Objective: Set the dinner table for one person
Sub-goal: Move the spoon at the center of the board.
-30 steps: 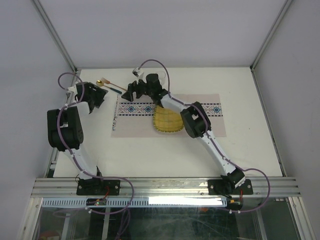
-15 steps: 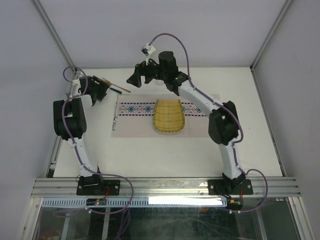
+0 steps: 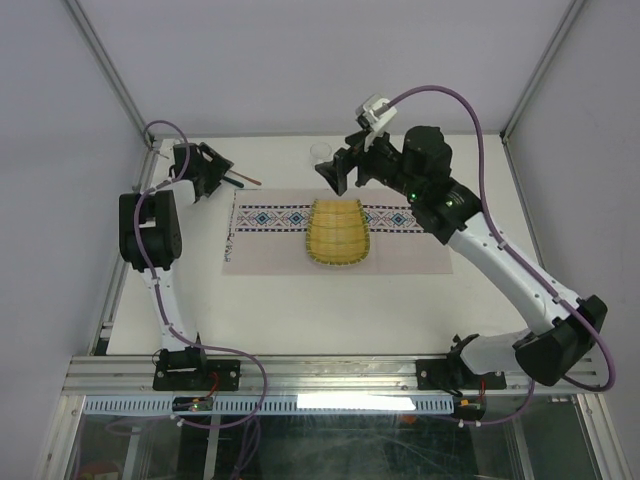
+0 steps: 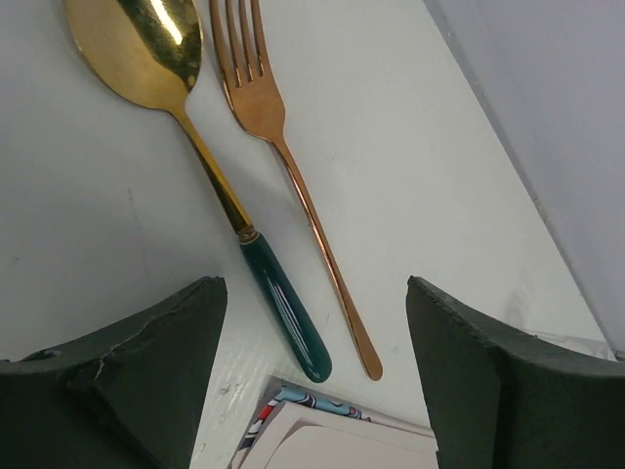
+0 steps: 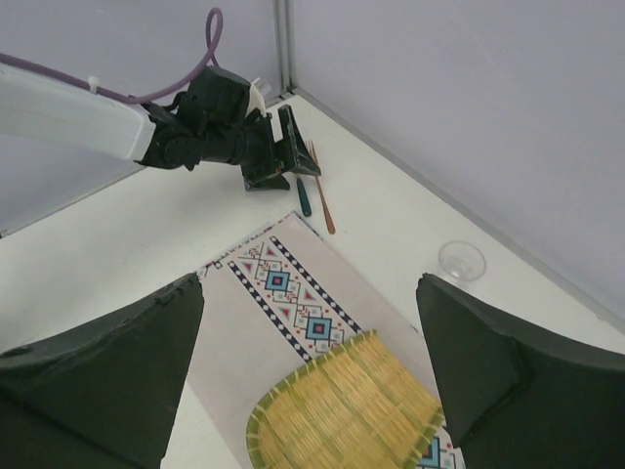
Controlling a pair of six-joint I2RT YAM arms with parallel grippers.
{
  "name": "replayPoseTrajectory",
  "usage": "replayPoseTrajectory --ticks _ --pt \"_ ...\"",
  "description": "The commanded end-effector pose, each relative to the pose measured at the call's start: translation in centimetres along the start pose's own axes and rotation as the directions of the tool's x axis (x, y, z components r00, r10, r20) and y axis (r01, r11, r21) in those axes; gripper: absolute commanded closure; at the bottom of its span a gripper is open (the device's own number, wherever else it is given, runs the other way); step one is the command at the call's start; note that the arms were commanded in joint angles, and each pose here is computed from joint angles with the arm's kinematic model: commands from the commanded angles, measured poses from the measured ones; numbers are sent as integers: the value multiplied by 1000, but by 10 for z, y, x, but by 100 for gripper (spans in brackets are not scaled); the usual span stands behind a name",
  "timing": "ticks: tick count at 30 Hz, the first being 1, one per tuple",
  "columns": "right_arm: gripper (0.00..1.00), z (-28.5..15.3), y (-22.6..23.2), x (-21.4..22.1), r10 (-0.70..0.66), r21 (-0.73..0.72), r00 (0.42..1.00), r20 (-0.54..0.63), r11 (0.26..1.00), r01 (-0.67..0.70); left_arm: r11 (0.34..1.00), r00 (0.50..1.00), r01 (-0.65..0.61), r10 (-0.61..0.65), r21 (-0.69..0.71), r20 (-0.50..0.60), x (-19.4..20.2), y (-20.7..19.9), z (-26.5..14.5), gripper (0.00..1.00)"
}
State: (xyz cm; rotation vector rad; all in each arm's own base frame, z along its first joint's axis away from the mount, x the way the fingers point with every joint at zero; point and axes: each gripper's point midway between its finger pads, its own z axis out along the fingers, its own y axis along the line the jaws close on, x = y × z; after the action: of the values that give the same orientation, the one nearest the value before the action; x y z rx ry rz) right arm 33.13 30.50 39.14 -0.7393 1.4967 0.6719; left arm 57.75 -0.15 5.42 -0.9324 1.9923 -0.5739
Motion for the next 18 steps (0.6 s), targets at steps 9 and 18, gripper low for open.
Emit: replayPoseTrajectory --ticks 9,18 --pt "5 -52 -20 5 -67 167 998 -22 983 70 986 994 -108 108 -129 -5 13 -1 12 23" --pt "5 -67 -31 4 -87 248 996 -13 965 87 947 989 -144 135 -288 -53 16 29 7 26"
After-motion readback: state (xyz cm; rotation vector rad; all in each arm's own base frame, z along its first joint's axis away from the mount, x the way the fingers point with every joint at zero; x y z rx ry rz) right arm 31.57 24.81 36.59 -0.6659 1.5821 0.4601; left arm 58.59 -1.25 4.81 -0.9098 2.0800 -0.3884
